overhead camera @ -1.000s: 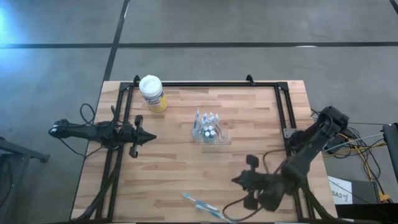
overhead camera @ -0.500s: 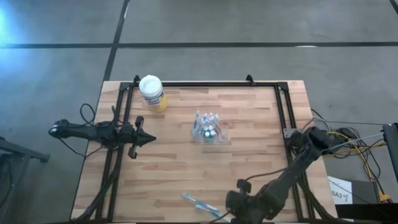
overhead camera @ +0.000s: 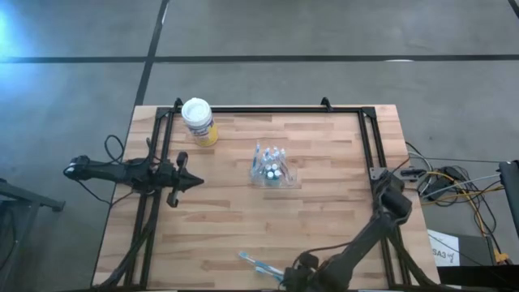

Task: Pick & Place toothbrushing station
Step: Put the blue toothbrush into the left compartment of the transparent organizer

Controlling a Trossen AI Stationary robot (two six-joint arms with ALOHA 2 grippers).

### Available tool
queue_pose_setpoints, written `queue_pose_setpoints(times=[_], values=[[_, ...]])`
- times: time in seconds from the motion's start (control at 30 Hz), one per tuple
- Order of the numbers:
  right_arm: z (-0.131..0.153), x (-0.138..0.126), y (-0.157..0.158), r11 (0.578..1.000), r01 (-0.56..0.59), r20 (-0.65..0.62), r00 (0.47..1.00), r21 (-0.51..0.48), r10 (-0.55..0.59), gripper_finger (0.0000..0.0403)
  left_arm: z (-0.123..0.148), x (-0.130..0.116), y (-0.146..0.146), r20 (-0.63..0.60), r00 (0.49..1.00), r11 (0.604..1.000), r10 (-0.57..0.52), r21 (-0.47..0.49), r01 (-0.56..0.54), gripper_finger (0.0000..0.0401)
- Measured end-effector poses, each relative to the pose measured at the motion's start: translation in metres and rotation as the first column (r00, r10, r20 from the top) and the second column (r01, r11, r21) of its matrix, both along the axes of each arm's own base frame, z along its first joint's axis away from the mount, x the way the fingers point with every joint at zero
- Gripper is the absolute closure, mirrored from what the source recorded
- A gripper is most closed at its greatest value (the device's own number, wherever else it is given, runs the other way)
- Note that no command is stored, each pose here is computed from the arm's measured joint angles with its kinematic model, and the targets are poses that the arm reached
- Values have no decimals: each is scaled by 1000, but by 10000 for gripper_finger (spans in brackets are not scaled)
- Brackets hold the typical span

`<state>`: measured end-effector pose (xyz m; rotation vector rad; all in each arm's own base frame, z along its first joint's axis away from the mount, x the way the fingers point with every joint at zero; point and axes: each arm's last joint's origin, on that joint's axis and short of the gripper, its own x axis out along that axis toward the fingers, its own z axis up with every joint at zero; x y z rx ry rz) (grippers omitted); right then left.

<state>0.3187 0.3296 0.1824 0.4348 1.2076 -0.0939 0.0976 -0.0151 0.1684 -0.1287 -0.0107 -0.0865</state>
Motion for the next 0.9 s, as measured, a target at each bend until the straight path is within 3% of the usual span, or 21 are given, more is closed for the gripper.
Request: queue_pose_setpoints(times=[0.57,0.73,0.9], values=[[-41,10,0,1000,7,-101,995,-29,-10,210,-1,0,0,-10,1000,1000,-10,-5,10,394],[-44,13,-5,1000,12,-140,990,-16,-14,237,-1,0,0,-10,1000,1000,-11,-6,10,394],[-40,11,-13,999,21,-178,984,-49,-30,294,-1,0,0,-10,1000,1000,-10,-7,10,394]])
